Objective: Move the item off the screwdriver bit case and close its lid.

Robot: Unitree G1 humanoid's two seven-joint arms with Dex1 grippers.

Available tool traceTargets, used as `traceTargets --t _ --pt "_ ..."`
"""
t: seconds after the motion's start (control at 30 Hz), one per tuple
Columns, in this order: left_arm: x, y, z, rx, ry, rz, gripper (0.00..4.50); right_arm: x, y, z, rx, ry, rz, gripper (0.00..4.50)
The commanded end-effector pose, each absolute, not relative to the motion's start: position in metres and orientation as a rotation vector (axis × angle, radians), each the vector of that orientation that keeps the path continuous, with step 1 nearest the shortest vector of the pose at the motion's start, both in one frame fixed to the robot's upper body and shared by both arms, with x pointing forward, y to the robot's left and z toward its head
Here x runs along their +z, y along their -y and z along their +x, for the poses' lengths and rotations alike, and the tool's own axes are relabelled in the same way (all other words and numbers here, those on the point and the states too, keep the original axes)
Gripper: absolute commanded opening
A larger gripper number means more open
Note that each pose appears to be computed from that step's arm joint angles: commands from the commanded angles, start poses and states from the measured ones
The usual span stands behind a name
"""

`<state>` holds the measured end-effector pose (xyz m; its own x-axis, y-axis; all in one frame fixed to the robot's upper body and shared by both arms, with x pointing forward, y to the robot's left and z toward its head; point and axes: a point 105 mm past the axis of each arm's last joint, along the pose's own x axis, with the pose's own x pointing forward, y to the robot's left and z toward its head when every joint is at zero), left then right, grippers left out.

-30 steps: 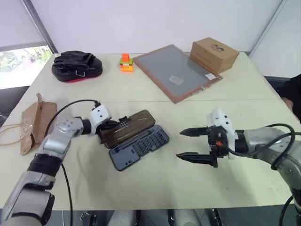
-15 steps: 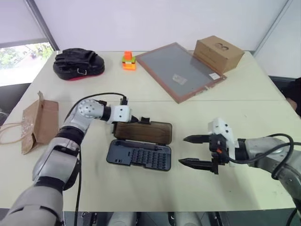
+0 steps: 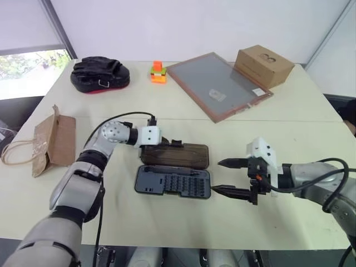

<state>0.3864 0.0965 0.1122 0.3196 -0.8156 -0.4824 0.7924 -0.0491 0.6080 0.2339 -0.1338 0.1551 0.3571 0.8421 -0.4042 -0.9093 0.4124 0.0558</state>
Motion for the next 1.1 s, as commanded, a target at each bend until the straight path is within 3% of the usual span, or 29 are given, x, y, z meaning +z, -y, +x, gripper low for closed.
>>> traceTargets --t 0.03,0.17,0.23,0.4,0.53,0.7,0.83,0.93,1.03,1.1 --pt "0.115 -0.091 0.389 -1.282 0.065 0.971 2.07 0.165 0.131 0.234 1.155 -0.359 -0.217 4.50" --pt "0.124 -0.094 0.393 -1.254 0.068 0.949 4.02 0.160 0.131 0.235 1.161 -0.382 -0.256 4.50" --pt "0.128 -0.096 0.393 -1.263 0.055 0.918 4.02 0.155 0.131 0.234 1.169 -0.402 -0.294 4.50" --pt "0.188 -0.113 0.389 -1.256 0.069 0.524 4.02 0.159 0.123 0.236 1.215 -0.381 -0.265 4.50" --pt "0.217 -0.144 0.365 -1.226 0.027 0.335 4.02 0.160 0.112 0.241 1.242 -0.353 -0.330 4.50" --pt "0.192 -0.160 0.307 -1.223 -0.107 0.293 4.02 0.186 0.096 0.264 1.235 -0.217 -0.263 4.50" --pt "0.161 -0.152 0.258 -1.218 -0.203 0.217 4.02 0.180 0.102 0.298 1.096 -0.210 -0.295 4.50" --pt "0.147 -0.153 0.239 -1.171 -0.242 0.173 4.02 0.178 0.104 0.309 1.053 -0.199 -0.313 4.50" --pt "0.149 -0.158 0.240 -1.062 -0.195 0.153 3.14 0.181 0.105 0.314 1.041 -0.184 -0.299 4.50" --pt "0.148 -0.158 0.239 -1.035 -0.179 0.177 2.09 0.182 0.105 0.315 1.042 -0.183 -0.298 4.50"
